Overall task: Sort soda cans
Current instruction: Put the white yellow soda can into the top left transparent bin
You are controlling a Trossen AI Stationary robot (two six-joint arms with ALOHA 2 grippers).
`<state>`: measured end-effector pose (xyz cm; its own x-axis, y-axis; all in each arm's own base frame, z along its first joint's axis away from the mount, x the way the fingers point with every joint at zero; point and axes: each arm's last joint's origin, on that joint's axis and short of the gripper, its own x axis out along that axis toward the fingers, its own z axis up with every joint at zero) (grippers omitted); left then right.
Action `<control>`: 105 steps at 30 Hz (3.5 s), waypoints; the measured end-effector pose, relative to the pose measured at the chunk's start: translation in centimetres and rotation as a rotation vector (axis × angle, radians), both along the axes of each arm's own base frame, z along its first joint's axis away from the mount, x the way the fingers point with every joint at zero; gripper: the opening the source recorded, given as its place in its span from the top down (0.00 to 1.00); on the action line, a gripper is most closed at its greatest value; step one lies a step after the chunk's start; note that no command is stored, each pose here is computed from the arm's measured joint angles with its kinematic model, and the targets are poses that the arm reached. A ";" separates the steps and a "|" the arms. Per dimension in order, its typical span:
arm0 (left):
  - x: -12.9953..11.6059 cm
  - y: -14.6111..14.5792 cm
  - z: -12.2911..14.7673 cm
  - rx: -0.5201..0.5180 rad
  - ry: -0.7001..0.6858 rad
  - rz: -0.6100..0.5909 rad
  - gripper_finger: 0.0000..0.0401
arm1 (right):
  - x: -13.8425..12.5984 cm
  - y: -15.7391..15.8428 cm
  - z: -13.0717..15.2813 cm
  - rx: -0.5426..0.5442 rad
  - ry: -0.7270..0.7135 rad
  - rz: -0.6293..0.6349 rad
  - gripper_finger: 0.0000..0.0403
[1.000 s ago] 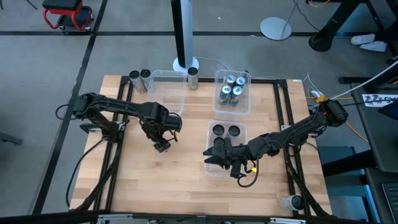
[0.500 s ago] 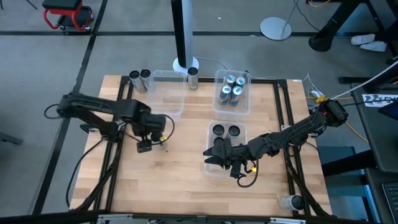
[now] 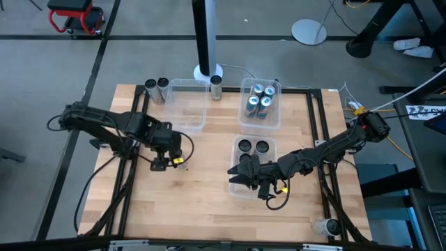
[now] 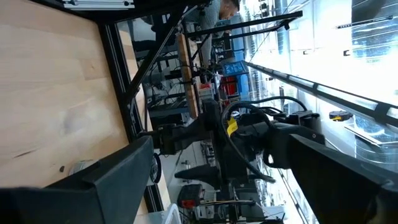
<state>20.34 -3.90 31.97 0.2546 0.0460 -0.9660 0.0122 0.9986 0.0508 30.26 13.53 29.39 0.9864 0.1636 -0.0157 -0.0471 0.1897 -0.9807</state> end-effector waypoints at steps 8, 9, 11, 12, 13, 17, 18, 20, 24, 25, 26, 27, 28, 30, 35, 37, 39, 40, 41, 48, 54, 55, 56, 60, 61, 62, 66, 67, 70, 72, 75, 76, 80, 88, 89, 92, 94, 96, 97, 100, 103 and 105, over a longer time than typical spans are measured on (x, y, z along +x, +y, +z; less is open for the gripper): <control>0.9 -0.1 0.0 0.025 -0.074 -0.064 0.21 | 0.0 0.0 -0.1 -0.002 0.005 0.000 0.09; 0.9 -0.1 0.0 0.025 -0.071 -0.065 0.21 | 0.0 0.0 -0.1 -0.002 0.004 0.000 0.09; 1.0 -0.1 -0.2 0.028 -0.056 -0.065 0.21 | 0.0 0.0 -0.1 -0.002 0.005 0.000 0.09; 1.0 -0.1 -0.2 0.028 -0.058 -0.065 0.21 | 0.0 0.0 -0.1 -0.003 0.006 0.000 0.09; 1.0 -0.1 -0.2 0.028 -0.057 -0.065 0.21 | 0.0 0.0 -0.1 -0.003 0.005 0.000 0.09; 1.1 -0.1 -0.3 0.040 -0.051 -0.066 0.21 | 0.0 0.0 -0.1 -0.003 0.005 0.000 0.09; 1.1 -0.1 -0.3 0.055 -0.051 -0.064 0.21 | 0.0 0.0 -0.1 -0.003 0.006 0.000 0.09; 1.2 0.0 -0.3 0.092 -0.064 -0.055 0.21 | 0.0 0.0 -0.1 -0.003 0.006 0.000 0.09; 1.2 0.0 -0.3 0.104 -0.056 -0.072 0.21 | 0.0 0.0 -0.1 -0.005 0.010 0.000 0.09; 1.2 0.0 -0.3 0.100 -0.057 -0.069 0.21 | 0.0 0.0 -0.1 -0.005 0.010 0.000 0.09; 1.2 0.0 -0.4 0.088 -0.057 -0.069 0.21 | 0.0 0.0 -0.1 -0.005 0.010 0.000 0.09; 1.2 -0.1 -0.6 0.076 -0.058 -0.069 0.21 | 0.0 0.0 -0.2 -0.005 0.010 0.000 0.09; 1.2 -0.1 -0.9 0.071 -0.051 -0.066 0.21 | 0.0 0.0 -0.1 -0.005 0.010 0.000 0.09; 1.0 -0.2 -1.7 0.076 -0.018 -0.071 0.21 | 0.0 0.0 -0.1 -0.005 0.010 0.000 0.09; 0.9 -0.2 -3.1 0.077 0.018 -0.075 0.21 | 0.0 0.0 -0.2 -0.005 0.010 0.000 0.09; 0.8 -0.2 -3.4 0.077 0.026 -0.075 0.21 | 0.0 0.0 -0.2 -0.005 0.010 0.000 0.09; 0.8 -0.2 -3.6 0.079 0.029 -0.080 0.21 | 0.0 0.0 -0.1 -0.005 0.010 0.000 0.09; 0.8 -0.2 -3.8 0.080 0.027 -0.086 0.21 | 0.0 0.0 -0.1 -0.005 0.010 0.000 0.09; 0.9 -0.2 -4.1 0.079 0.018 -0.090 0.21 | 0.0 0.0 -0.1 -0.005 0.010 0.000 0.09; 1.1 -0.2 -5.7 0.072 0.010 -0.080 0.22 | 0.0 0.0 -0.1 -0.005 0.010 0.000 0.09; 1.0 -0.2 -5.6 0.042 0.007 -0.010 0.37 | 0.0 0.0 -0.1 -0.005 0.009 0.000 0.09; 1.1 -0.3 -5.5 0.033 0.006 -0.004 0.39 | 0.0 0.0 -0.1 -0.004 0.009 0.000 0.09; 1.1 -0.3 -5.5 0.027 0.006 -0.003 0.39 | 0.0 0.0 -0.1 -0.004 0.007 0.000 0.09; 1.2 -0.3 -5.0 0.017 -0.009 0.029 0.39 | 0.0 0.0 -0.1 -0.003 0.006 0.000 0.09; 1.3 -0.3 -4.7 0.015 -0.017 0.036 0.39 | 0.0 0.0 -0.1 -0.003 0.006 0.000 0.09; 1.3 -0.3 -4.3 0.015 -0.026 0.044 0.39 | 0.0 0.0 -0.1 -0.003 0.006 0.000 0.09; 1.4 -0.2 -1.5 0.048 -0.072 0.076 0.39 | 0.0 0.0 -0.1 -0.005 0.009 0.000 0.09; 1.4 -0.2 -0.5 0.060 -0.096 0.083 0.39 | 0.0 0.0 -0.1 -0.005 0.009 0.000 0.09; 1.3 0.1 2.6 0.103 -0.181 0.109 0.39 | 0.0 0.0 -0.1 -0.025 0.003 0.001 0.09; 1.1 0.2 4.7 0.127 -0.243 0.127 0.39 | 0.0 0.0 -0.1 -0.028 0.002 0.000 0.09; 0.7 0.5 7.3 0.169 -0.323 0.142 0.39 | 0.0 0.0 0.0 -0.025 -0.005 0.001 0.09; 0.5 0.6 8.0 0.185 -0.344 0.140 0.39 | 0.0 0.0 0.0 -0.023 -0.010 0.000 0.09; -0.2 1.6 10.3 0.245 -0.423 0.157 0.39 | 0.0 0.0 0.1 -0.018 -0.022 -0.007 0.09; -0.5 5.7 11.2 0.346 -0.412 0.295 0.39 | 0.1 -0.2 0.1 -0.019 -0.022 -0.078 0.09; -0.5 6.3 11.2 0.356 -0.405 0.312 0.39 | 0.1 -0.2 0.1 -0.019 -0.021 -0.078 0.09; -0.7 8.0 11.3 0.388 -0.388 0.359 0.39 | 0.1 -0.2 0.1 -0.021 -0.017 -0.078 0.09; -0.8 9.2 11.4 0.411 -0.394 0.402 0.39 | 0.1 -0.2 0.1 -0.021 -0.016 -0.078 0.09; -0.8 10.5 11.4 0.433 -0.385 0.439 0.39 | 0.1 -0.2 0.1 -0.027 -0.017 -0.078 0.09; -0.8 11.2 11.3 0.435 -0.375 0.449 0.39 | 0.1 -0.2 0.1 -0.036 -0.018 -0.078 0.09; -0.4 13.3 10.6 0.407 -0.346 0.481 0.39 | 0.1 -0.2 0.1 -0.044 -0.020 -0.078 0.09; 0.4 15.4 9.8 0.361 -0.325 0.495 0.39 | 0.1 -0.2 0.1 -0.044 -0.019 -0.078 0.09; 0.8 16.6 9.1 0.346 -0.292 0.501 0.39 | 0.1 -0.2 0.1 -0.045 -0.018 -0.078 0.09</control>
<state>21.18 12.72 41.07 0.3701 0.5211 -0.7691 -0.5112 0.8055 0.2998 30.33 13.33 29.46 0.9963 0.0860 -0.0032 -0.0160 0.1482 -0.9888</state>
